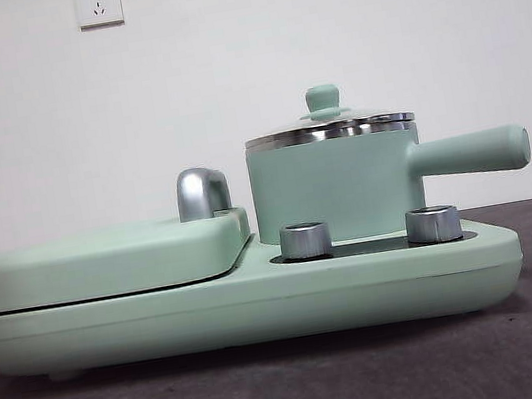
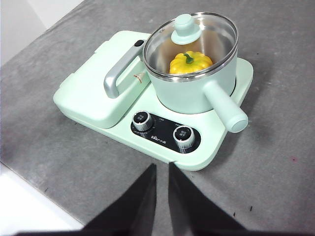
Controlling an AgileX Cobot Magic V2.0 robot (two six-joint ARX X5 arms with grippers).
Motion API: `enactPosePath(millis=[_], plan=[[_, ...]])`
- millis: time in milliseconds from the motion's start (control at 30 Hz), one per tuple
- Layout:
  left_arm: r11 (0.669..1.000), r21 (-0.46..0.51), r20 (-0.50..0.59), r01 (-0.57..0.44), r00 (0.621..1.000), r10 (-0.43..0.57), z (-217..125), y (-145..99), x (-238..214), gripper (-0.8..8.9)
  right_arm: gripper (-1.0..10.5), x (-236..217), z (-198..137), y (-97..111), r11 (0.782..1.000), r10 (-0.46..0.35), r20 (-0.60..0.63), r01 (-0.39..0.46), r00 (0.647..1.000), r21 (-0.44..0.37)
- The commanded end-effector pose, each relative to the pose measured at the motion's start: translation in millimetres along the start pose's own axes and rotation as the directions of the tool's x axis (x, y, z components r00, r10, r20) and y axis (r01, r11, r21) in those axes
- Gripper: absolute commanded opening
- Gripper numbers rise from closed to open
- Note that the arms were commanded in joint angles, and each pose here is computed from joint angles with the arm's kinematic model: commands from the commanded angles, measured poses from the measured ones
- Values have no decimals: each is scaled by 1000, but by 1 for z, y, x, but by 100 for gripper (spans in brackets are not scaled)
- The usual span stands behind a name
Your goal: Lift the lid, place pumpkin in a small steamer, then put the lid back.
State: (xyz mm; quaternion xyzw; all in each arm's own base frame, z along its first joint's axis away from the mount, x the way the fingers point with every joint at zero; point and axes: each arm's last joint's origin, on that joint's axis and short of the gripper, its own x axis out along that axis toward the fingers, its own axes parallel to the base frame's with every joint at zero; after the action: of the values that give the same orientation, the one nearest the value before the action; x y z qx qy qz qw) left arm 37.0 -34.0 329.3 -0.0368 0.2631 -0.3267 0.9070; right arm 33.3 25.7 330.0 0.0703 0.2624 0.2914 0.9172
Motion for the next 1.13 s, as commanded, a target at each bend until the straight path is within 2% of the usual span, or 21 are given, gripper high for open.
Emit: enactPosePath(millis=[33, 200, 300, 367, 433, 533, 667, 867, 1000, 1133], plan=[[1000, -5, 13, 8, 1000, -8, 2, -1, -1, 19, 35, -2, 2, 1, 1000, 11, 17, -10, 1000, -12], [1000, -11, 45, -1, 999, 1, 0, 1, 1, 19, 35, -2, 2, 1, 1000, 11, 17, -10, 1000, -12], [998, -42, 102, -37, 994, 41, -6, 6, 7, 19, 35, -2, 2, 1, 1000, 11, 17, -10, 1000, -12], [992, -80, 161, -97, 981, 109, -15, 14, 17, 19, 35, -2, 2, 1, 1000, 10, 17, -10, 1000, -12], [980, -118, 226, -158, 957, 182, -25, 24, 28, 19, 35, -2, 2, 1, 1000, 11, 17, -10, 1000, -12], [953, -173, 323, -250, 900, 294, -44, 41, 42, 19, 35, -2, 2, 1, 1000, 11, 17, -10, 1000, -12], [903, -210, 358, -376, 829, 429, -73, 62, 59, 19, 35, -2, 2, 1, 1000, 10, 17, -10, 1000, -12], [841, -198, 295, -504, 787, 541, -107, 83, 77, 19, 35, -2, 2, 1, 1000, 10, 17, -10, 1000, -12], [832, -156, 299, -532, 777, 553, -114, 89, 85, 19, 35, -2, 2, 1, 1000, 11, 17, -10, 1000, -12], [829, -98, 356, -550, 758, 546, -116, 93, 90, 19, 35, -2, 2, 1, 1000, 10, 17, -10, 1000, -12]])
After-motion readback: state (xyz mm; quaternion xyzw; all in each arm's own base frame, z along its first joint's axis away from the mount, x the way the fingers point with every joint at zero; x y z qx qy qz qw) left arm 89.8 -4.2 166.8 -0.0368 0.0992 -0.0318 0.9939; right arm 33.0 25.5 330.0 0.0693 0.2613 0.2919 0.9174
